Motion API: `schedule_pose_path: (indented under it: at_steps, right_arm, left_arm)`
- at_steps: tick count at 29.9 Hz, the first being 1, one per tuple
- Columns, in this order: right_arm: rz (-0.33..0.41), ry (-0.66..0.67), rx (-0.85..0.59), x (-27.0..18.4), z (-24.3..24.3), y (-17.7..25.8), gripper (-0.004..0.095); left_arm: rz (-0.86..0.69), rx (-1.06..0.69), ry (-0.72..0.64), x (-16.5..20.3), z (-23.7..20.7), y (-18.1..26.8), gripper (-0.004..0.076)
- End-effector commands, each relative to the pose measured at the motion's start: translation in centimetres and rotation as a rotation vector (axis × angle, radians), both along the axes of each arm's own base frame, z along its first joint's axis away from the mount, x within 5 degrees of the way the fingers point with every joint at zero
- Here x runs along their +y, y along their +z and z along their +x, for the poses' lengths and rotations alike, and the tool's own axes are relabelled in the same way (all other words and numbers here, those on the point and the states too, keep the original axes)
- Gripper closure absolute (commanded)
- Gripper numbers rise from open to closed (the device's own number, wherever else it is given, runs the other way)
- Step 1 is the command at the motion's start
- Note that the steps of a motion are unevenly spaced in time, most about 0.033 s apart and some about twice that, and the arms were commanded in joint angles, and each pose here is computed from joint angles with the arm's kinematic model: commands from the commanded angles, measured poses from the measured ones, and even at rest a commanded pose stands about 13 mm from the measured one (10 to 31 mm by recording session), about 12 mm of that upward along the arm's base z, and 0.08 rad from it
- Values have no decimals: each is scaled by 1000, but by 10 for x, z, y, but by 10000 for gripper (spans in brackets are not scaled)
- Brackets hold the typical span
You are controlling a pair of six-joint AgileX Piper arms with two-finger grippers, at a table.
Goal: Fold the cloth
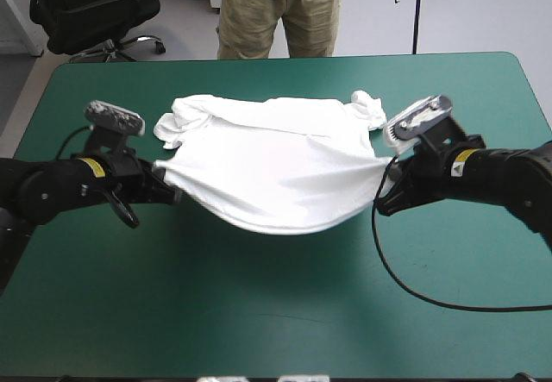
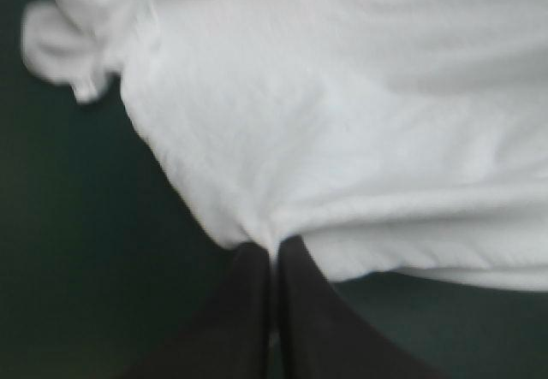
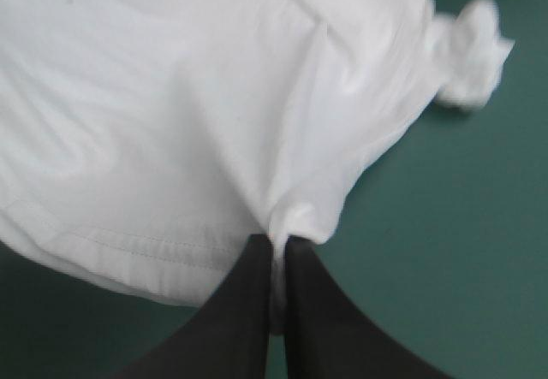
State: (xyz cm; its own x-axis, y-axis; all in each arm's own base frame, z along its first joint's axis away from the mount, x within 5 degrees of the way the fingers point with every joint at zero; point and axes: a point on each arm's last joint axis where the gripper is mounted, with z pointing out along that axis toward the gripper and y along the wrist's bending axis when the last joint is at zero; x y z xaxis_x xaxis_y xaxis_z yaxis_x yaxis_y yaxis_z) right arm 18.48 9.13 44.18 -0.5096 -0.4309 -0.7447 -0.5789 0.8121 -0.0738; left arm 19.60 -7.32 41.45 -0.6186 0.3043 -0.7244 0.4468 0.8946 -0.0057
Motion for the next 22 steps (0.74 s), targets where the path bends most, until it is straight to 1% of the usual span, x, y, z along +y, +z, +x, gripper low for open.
schedule_pose_path:
  at_steps: [1, 5, 8, 11, 13, 15, 17, 19, 22]
  right_arm:
    - [73, 27, -282, -10, -22, 68, 921]
    - [116, 40, -523, -18, -40, 123, 921]
    - [147, 41, -681, -27, -58, 158, 921]
    - [183, 27, -837, -37, -79, 189, 921]
    - [198, 19, -911, -42, -89, 204, 921]
    - [199, -2, -970, -47, -97, 216, 921]
    - [177, -34, -1009, -53, -102, 224, 921]
    - [150, -64, -1029, -57, -103, 228, 921]
    - [120, -94, -1032, -56, -92, 229, 921]
  left_arm:
    - [-78, -295, -13, 4, -15, 72, 741]
    - [-125, -597, -27, 12, -38, 141, 741]
    - [-146, -766, -31, 19, -58, 182, 741]
    - [-174, -897, -28, 24, -74, 214, 741]
    - [-168, -981, -33, 28, -86, 231, 741]
    - [-179, -1062, -29, 31, -96, 246, 741]
    - [-195, -1131, -17, 34, -102, 258, 741]
    - [-186, -1182, 7, 36, -102, 265, 741]
    - [-155, -1233, 51, 36, -90, 269, 741]
